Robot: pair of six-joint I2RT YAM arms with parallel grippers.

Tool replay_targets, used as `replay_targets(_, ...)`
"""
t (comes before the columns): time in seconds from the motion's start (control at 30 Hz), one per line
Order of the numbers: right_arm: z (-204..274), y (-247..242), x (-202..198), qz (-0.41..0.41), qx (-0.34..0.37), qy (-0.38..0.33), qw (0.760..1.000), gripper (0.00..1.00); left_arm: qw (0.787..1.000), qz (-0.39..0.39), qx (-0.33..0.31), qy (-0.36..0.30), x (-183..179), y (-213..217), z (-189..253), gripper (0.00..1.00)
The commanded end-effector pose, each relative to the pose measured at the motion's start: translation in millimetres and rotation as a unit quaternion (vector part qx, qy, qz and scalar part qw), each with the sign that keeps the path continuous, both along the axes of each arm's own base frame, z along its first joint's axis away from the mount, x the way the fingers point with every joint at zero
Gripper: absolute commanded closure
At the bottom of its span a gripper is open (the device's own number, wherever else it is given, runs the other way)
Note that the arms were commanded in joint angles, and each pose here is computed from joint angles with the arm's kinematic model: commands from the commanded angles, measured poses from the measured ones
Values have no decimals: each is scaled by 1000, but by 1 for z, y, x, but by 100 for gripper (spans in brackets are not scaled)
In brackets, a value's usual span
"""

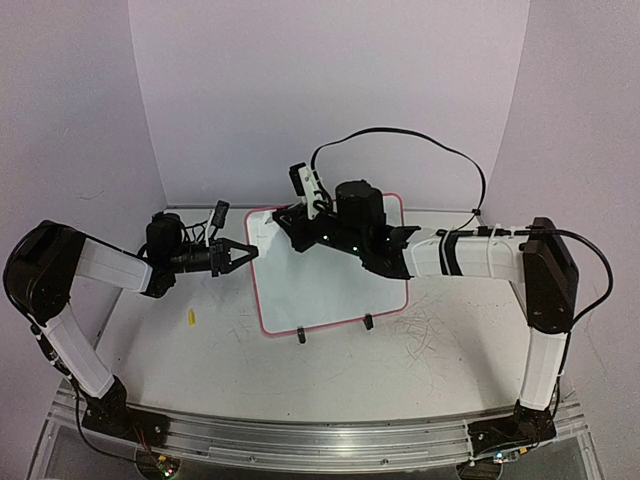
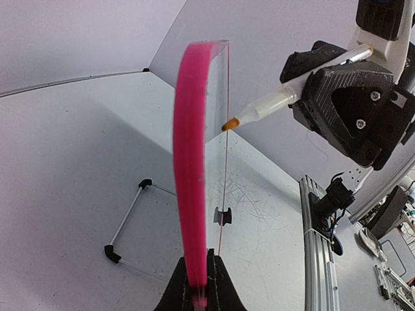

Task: Write a sentence on the whiteboard

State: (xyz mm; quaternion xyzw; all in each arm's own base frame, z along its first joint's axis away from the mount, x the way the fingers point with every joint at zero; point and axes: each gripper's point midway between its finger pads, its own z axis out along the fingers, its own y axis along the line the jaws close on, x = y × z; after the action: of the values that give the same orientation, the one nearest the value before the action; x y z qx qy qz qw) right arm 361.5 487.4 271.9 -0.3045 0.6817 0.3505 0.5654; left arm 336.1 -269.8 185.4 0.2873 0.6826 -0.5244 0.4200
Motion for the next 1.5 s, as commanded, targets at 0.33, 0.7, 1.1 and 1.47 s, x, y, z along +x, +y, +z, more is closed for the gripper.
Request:
replay_targets(0.33, 7, 5, 7, -11, 6, -10, 1000, 100, 999, 16, 11, -51, 10, -1, 12, 100)
replay_targets(0.7, -1, 0, 10, -26, -3, -4, 1000, 100, 998, 15, 11, -52, 10, 0, 12, 100)
replay_targets(1.1, -15, -7, 4, -27, -13, 14, 999, 100, 998, 14, 11, -53, 10, -1, 13, 100)
replay_targets(1.47, -28, -13, -2, -29, -18, 33, 999, 100, 998, 14, 10, -53, 9, 0, 15, 100)
